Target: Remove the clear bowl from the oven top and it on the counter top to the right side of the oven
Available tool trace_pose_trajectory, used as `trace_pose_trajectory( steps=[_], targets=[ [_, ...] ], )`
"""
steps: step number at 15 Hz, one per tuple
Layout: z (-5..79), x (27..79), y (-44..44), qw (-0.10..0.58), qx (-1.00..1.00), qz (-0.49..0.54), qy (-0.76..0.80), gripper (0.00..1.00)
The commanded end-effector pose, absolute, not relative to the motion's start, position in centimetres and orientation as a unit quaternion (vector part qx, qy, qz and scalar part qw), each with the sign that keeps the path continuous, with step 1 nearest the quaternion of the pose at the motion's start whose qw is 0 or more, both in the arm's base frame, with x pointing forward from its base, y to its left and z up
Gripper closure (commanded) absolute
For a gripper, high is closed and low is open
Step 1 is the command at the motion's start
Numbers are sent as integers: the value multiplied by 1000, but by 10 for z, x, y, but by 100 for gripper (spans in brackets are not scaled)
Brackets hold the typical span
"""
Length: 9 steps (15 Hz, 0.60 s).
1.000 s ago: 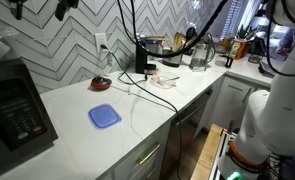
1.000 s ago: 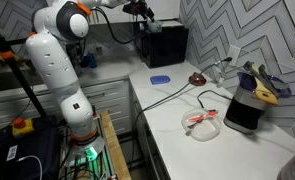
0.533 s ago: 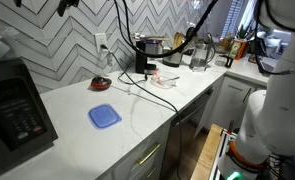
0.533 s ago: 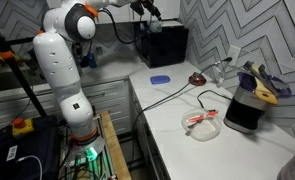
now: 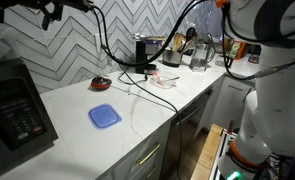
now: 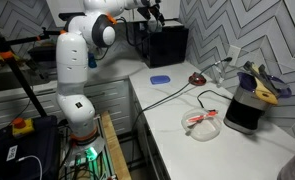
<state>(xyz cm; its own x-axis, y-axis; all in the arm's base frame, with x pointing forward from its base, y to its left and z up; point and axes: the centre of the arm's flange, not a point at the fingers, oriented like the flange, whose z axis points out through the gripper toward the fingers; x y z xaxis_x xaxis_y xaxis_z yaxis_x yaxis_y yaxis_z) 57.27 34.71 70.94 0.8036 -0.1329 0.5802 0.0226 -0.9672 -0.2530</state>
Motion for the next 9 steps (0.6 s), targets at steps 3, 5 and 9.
trace_pose_trajectory(
  steps=[3, 5, 9],
  targets=[
    [711, 609, 374, 114, -956, -267, 46, 42],
    [711, 610, 377, 111, -959, -256, 45, 58],
    [713, 606, 382, 115, -965, -234, 39, 89]
  ],
)
